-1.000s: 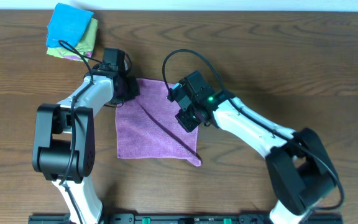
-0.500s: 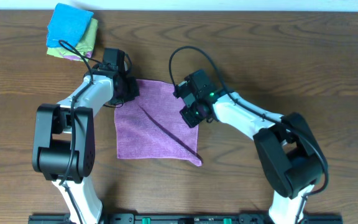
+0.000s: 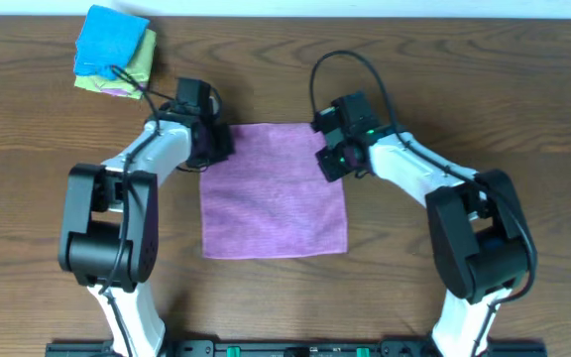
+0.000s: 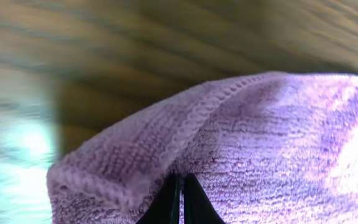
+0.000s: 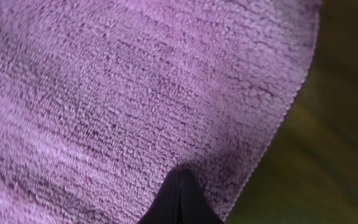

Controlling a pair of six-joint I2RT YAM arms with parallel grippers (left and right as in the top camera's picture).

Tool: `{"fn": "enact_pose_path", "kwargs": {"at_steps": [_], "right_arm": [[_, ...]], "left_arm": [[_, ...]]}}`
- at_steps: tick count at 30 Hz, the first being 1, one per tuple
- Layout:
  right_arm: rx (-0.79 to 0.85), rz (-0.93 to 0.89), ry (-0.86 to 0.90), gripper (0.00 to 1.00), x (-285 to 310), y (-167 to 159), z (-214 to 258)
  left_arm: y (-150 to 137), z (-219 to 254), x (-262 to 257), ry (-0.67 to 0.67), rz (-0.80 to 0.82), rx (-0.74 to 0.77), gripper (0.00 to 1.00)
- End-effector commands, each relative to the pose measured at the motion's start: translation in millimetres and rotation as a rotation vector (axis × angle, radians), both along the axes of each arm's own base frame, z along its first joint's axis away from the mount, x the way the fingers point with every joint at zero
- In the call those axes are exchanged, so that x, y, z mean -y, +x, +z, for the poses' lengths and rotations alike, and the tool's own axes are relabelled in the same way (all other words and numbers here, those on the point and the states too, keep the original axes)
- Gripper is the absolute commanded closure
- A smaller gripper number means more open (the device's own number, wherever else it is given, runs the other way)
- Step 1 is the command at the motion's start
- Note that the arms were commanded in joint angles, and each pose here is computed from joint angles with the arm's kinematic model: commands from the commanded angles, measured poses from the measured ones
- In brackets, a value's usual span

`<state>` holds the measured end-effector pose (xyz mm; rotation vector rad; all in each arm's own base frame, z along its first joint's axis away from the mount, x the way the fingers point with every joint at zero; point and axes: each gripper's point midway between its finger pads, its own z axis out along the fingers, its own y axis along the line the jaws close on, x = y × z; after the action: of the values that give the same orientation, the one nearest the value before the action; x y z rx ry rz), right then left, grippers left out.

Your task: Fold the cloth

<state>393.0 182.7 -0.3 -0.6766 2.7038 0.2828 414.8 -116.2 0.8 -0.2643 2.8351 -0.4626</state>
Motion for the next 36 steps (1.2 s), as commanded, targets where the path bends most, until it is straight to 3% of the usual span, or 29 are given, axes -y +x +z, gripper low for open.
{"fn": "enact_pose_path", "kwargs": {"at_steps": [1, 8, 22, 30, 34, 35, 36], "right_arm": [[0.006, -0.037, -0.024, 0.99, 9.1, 9.0, -5.6], [0.033, -0.056, -0.014, 0.99, 13.9, 19.7, -0.6], [-0.079, -0.121, -0.155, 0.99, 54.1, -3.3, -13.5], [-0.075, -0.138, -0.082, 0.99, 44.7, 2.8, -5.6], [-0.008, -0.164, 0.013, 0.52, 29.8, 21.4, 37.2], [0.018, -0.163, 0.023, 0.46, 28.6, 25.2, 50.2], [0.038, -0.163, 0.031, 0.41, 27.9, 27.5, 61.2]], "left_arm": [[-3.0, -8.4, 15.8, -0.012, -0.039, -0.006, 0.94], [14.0, 4.3, 22.7, -0.024, -0.047, 0.056, 0.94], [12.3, 6.6, 23.2, -0.027, -0.049, 0.048, 0.92], [8.6, 7.9, 23.5, -0.031, -0.051, 0.034, 0.94], [13.4, 33.9, 20.7, -0.031, -0.044, 0.080, 0.94], [14.8, 41.6, 19.9, -0.035, -0.042, 0.096, 0.89], [16.2, 50.0, 19.4, -0.040, -0.040, 0.114, 0.76]]}}
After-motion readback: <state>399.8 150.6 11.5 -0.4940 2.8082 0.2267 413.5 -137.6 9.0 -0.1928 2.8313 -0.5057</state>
